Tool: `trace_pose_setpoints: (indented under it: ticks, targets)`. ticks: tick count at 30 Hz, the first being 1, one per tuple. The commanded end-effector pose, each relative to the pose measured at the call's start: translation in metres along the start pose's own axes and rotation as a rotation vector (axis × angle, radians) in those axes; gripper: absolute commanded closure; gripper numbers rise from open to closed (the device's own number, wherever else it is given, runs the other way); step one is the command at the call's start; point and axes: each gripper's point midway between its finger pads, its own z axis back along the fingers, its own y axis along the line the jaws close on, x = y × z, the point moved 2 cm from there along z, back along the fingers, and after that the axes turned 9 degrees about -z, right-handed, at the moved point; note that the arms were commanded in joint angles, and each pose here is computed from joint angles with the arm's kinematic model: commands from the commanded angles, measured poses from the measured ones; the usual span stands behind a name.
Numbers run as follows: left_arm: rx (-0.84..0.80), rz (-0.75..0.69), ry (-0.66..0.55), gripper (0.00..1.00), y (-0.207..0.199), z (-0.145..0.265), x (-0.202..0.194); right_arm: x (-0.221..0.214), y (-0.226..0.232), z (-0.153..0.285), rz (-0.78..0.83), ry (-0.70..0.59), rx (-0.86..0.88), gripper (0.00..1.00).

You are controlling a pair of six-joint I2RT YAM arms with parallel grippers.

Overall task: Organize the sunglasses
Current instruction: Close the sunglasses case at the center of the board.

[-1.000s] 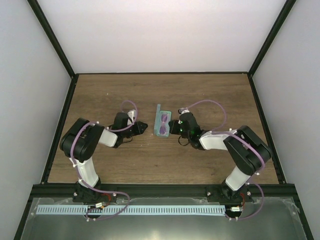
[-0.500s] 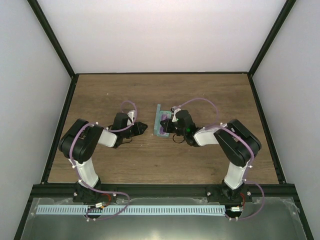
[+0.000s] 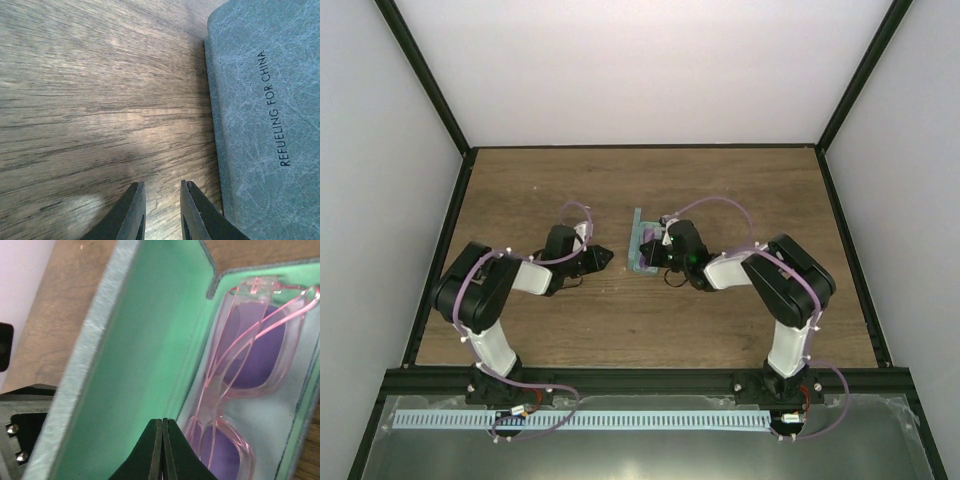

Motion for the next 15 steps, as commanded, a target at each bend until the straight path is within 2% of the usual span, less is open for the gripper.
trace_pose_setpoints:
  ticks: [1, 4, 8, 15]
  targets:
    - [0.021, -0.008, -0.013, 0.77, -0.005, 0.01, 0.007, 0.012, 0.024, 0.024, 0.027, -0.046, 0.065, 0.99]
    - [0.046, -0.02, -0.04, 0.77, -0.011, 0.016, 0.023, 0.019, 0.023, 0.044, 0.025, -0.116, 0.045, 0.99]
    - [0.045, -0.049, -0.064, 0.77, -0.025, 0.021, 0.044, 0.028, 0.001, 0.063, -0.002, -0.208, -0.068, 0.99]
    - [0.036, -0.075, -0.082, 0.77, -0.047, 0.018, 0.066, 0.028, -0.032, 0.069, -0.053, -0.222, -0.131, 0.99]
